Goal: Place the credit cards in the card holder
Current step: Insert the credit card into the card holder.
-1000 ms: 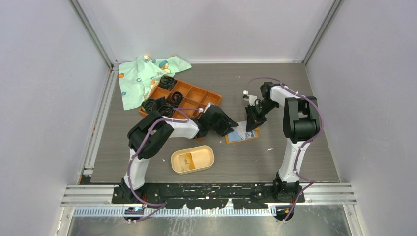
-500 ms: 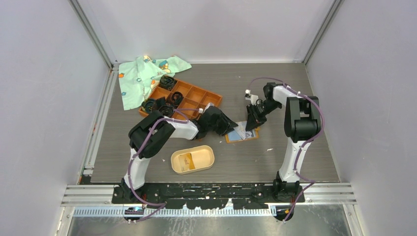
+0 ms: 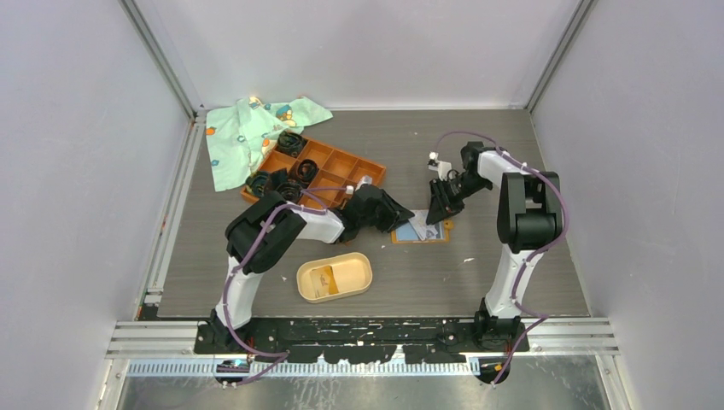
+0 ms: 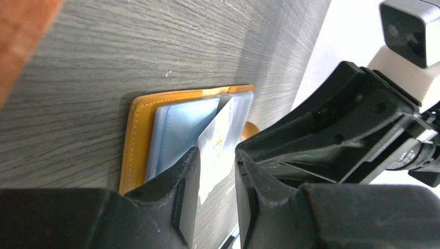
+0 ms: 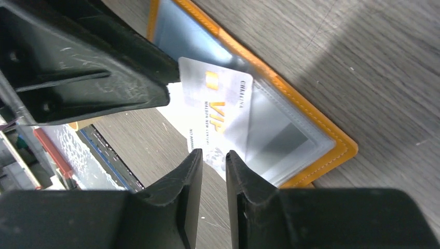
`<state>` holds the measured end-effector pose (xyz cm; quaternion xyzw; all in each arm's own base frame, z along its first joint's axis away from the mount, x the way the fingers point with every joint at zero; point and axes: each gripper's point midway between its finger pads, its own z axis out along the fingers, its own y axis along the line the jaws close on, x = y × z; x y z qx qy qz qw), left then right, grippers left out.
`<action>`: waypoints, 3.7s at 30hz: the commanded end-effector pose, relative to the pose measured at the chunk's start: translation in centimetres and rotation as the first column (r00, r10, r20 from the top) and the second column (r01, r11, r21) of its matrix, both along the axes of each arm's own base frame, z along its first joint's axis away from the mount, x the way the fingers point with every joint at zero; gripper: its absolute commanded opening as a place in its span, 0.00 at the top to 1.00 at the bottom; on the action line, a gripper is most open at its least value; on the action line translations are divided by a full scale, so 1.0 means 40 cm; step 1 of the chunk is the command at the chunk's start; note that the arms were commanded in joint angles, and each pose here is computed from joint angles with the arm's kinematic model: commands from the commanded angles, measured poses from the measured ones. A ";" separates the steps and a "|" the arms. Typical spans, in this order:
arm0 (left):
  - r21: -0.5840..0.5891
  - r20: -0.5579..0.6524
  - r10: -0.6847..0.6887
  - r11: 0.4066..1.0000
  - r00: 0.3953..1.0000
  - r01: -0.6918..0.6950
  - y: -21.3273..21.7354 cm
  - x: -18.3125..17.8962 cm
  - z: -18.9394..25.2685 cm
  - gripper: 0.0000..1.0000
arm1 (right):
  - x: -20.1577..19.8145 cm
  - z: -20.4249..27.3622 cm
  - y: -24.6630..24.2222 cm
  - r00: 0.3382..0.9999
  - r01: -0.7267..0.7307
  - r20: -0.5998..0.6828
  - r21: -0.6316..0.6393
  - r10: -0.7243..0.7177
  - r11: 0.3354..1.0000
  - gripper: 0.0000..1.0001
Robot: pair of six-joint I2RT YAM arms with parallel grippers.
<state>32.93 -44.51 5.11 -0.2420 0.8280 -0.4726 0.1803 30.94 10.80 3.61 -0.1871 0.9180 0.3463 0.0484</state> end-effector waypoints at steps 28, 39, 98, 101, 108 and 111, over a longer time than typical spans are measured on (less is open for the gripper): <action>-0.161 0.165 -0.137 0.973 0.977 0.163 -0.106 0.025 0.108 0.77 | 0.045 -0.006 -0.043 0.996 0.066 0.070 -0.120 -0.058 0.991 0.70; -0.133 0.183 -0.191 0.967 0.964 0.217 -0.127 0.004 0.102 0.81 | 0.043 -0.008 -0.042 0.996 0.063 0.062 -0.118 -0.056 0.991 0.71; -0.193 0.277 -0.257 0.929 0.926 0.315 -0.209 -0.047 0.130 0.90 | 0.104 0.054 -0.155 0.929 0.355 0.082 0.074 -0.361 0.932 0.62; -0.203 0.275 -0.256 0.927 0.927 0.316 -0.215 -0.049 0.131 0.89 | 0.097 0.043 -0.150 0.932 0.357 0.044 0.079 -0.361 0.931 0.61; -0.197 0.256 -0.262 0.928 0.930 0.316 -0.215 -0.053 0.117 0.87 | 0.087 0.029 -0.152 0.936 0.350 0.014 0.065 -0.352 0.934 0.62; -0.189 0.247 -0.262 0.931 0.933 0.311 -0.212 -0.057 0.109 0.86 | 0.081 0.023 -0.151 0.938 0.345 0.001 0.063 -0.346 0.936 0.63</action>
